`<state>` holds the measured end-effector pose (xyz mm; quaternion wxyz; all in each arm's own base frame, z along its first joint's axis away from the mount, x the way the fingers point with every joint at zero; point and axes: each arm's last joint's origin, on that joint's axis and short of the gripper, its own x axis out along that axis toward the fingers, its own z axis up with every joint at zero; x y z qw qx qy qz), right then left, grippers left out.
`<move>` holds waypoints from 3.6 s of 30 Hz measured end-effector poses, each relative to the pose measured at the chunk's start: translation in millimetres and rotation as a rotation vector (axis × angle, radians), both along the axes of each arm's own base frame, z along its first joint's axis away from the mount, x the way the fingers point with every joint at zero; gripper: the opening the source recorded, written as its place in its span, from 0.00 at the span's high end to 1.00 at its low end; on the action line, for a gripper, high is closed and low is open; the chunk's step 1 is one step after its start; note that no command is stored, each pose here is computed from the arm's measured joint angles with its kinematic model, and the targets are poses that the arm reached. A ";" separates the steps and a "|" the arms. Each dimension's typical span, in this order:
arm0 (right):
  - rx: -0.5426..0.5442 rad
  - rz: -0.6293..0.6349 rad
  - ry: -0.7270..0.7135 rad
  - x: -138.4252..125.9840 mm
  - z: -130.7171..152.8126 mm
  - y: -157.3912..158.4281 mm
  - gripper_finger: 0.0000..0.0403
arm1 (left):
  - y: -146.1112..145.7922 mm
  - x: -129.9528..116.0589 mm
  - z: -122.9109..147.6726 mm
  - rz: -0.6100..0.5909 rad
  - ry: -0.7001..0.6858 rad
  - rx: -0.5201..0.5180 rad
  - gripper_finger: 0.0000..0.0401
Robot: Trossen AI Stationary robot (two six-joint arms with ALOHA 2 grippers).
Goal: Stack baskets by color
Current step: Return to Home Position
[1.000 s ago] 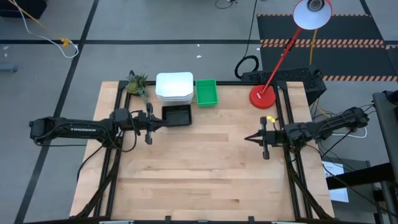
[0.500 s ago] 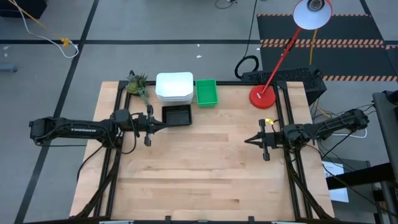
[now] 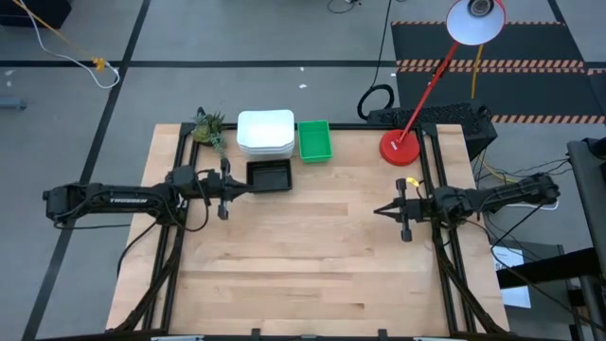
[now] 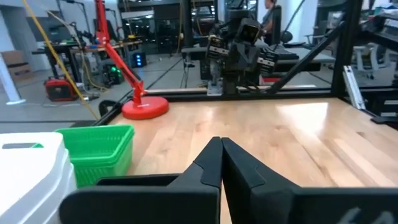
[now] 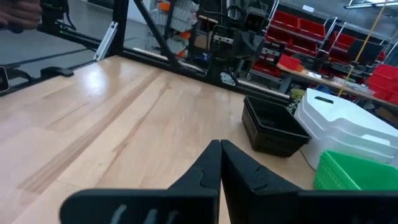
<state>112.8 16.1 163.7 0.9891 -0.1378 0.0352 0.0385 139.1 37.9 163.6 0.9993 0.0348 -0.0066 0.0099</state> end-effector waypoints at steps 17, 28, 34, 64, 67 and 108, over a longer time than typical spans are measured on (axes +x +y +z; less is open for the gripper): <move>-0.019 -0.078 -0.044 -12.9 2.2 -4.5 1.00 | -6.4 1.7 11.2 0.143 -0.120 -0.042 1.00; -0.088 -0.045 -0.090 -17.2 5.2 -4.3 1.00 | -19.0 3.5 12.7 0.153 -0.133 -0.014 1.00; -0.107 -0.026 -0.105 -17.2 6.4 -3.9 1.00 | -22.8 1.1 17.4 0.127 -0.169 0.006 1.00; -0.024 -0.103 -0.091 -15.3 4.7 -23.5 1.00 | -37.6 0.3 14.0 0.015 -0.123 -0.025 0.99; -0.016 -0.102 -0.091 -15.3 4.7 -23.5 1.00 | -39.5 0.6 11.3 0.002 -0.093 -0.016 0.99; 0.054 -0.106 -0.091 -15.3 4.9 -23.5 1.00 | -34.7 -39.2 7.9 -0.010 -0.035 -0.044 1.00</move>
